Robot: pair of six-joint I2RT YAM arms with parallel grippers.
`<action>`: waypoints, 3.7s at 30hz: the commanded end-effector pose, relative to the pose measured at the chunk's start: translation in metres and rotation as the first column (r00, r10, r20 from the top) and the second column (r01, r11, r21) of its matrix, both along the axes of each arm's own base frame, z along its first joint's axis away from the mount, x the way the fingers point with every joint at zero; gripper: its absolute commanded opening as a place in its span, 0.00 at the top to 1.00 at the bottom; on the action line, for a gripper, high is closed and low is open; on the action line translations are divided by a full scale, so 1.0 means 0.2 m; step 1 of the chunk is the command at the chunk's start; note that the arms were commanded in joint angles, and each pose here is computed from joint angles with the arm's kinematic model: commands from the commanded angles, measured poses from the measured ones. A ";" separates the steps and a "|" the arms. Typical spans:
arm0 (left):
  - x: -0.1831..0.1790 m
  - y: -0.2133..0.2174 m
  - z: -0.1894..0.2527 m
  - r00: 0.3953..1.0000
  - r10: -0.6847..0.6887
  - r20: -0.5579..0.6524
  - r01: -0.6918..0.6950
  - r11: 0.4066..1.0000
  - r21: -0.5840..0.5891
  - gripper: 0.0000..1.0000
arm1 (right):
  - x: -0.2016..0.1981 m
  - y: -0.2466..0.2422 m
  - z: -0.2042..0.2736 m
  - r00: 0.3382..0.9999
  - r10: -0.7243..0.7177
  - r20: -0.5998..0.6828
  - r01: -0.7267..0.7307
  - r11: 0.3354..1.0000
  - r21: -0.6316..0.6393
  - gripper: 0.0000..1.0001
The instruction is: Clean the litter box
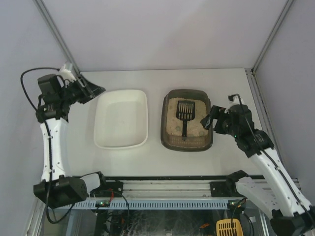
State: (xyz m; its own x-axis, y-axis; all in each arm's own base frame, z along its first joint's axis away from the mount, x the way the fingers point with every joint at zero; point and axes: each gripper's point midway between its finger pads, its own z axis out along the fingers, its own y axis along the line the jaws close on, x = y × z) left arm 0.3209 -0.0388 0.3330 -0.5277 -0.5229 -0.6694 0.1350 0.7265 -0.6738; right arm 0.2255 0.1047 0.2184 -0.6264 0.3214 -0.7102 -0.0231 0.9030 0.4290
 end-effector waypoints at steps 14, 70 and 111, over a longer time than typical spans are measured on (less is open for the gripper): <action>0.22 -0.23 0.13 1.000 -0.014 -0.028 0.019 0.985 0.172 0.00 | 0.41 0.41 -0.42 0.953 0.018 -0.303 -0.053 0.993 -0.108 0.43; 0.28 -0.93 -0.32 0.761 -0.606 -0.230 0.647 0.734 0.205 0.00 | 0.41 0.47 -0.37 0.953 0.096 -0.288 -0.170 0.955 -0.245 1.00; 0.14 -1.60 -0.52 0.546 -0.822 -0.161 0.838 0.534 0.114 0.00 | 0.08 0.63 -0.23 0.926 0.271 -0.261 -0.311 0.942 -0.127 1.00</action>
State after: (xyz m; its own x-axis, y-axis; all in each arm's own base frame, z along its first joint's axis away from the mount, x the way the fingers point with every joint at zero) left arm 0.3544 -0.3326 0.1999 -0.7763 0.2885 -0.5605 0.6224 0.4913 -0.6092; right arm 0.2361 0.2092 0.1585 -0.8433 -0.0123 -0.5373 -0.1604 0.9600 0.2297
